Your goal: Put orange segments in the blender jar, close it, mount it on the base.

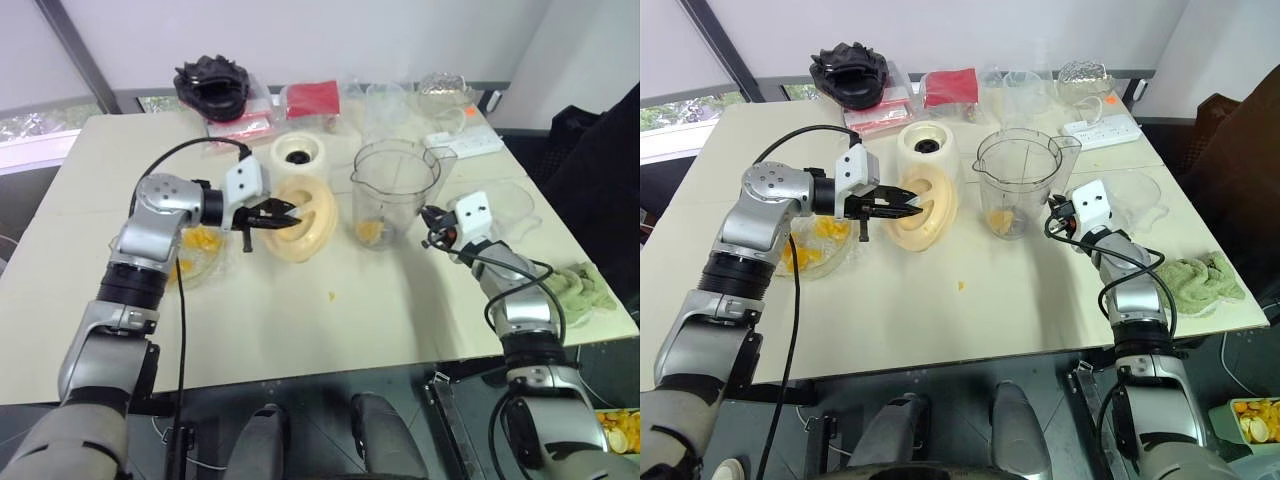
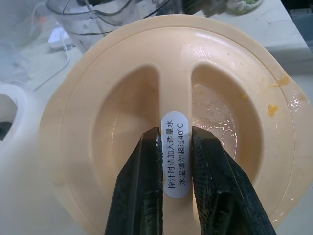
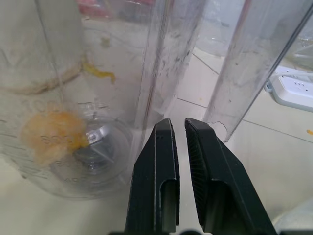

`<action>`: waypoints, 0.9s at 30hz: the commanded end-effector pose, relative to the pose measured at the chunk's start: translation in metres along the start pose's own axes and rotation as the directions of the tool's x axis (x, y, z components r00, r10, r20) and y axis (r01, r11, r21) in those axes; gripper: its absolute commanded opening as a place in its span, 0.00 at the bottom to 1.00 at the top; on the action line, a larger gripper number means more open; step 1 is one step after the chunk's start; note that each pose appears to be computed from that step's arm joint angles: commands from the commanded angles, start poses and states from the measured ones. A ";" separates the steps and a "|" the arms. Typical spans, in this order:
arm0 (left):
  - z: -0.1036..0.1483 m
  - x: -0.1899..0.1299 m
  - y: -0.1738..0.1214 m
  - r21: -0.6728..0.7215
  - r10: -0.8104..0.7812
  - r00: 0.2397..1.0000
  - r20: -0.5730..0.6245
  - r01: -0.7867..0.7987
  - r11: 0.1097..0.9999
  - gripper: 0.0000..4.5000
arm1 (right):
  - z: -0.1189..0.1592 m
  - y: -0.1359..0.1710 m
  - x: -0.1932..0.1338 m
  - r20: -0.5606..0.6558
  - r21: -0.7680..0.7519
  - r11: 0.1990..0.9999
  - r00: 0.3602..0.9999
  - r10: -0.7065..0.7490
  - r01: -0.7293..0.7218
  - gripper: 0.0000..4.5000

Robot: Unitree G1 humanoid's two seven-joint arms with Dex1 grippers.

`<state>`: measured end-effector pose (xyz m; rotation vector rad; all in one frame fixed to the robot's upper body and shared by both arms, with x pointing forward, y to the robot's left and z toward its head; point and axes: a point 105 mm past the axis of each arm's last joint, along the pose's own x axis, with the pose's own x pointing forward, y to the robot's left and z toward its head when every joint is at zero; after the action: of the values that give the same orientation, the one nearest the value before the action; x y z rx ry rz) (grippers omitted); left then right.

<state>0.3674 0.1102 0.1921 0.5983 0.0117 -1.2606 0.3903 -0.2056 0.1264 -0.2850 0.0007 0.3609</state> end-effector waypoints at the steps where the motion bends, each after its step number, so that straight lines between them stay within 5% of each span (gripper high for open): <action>1: 0.017 -0.004 0.008 0.060 0.022 0.999 0.039 -0.024 0.998 0.06 | 0.019 0.003 -0.005 0.049 -0.018 1.000 0.999 0.008 -0.007 0.10; 10: 0.019 -0.003 0.010 0.064 0.024 0.999 0.046 -0.027 0.998 0.06 | 0.016 0.013 -0.022 0.016 -0.011 1.000 1.000 -0.001 0.001 0.10; 21: 0.020 -0.001 0.011 0.069 0.017 0.999 0.051 -0.020 0.997 0.06 | 0.025 -0.018 -0.041 0.003 -0.001 0.987 0.987 -0.163 0.163 0.10; 24: 0.020 0.000 0.011 0.069 0.015 0.999 0.052 -0.018 0.997 0.06 | 0.030 -0.023 -0.041 0.015 0.020 0.983 0.983 -0.182 0.182 0.28; 27: 0.020 0.000 0.011 0.071 0.013 0.999 0.051 -0.017 0.997 0.06 | 0.034 -0.027 -0.039 0.029 -0.001 0.979 0.978 -0.205 0.205 0.61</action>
<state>0.3715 0.1075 0.1972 0.6055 -0.0152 -1.2620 0.3616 -0.2315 0.1448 -0.2553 0.0254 0.1821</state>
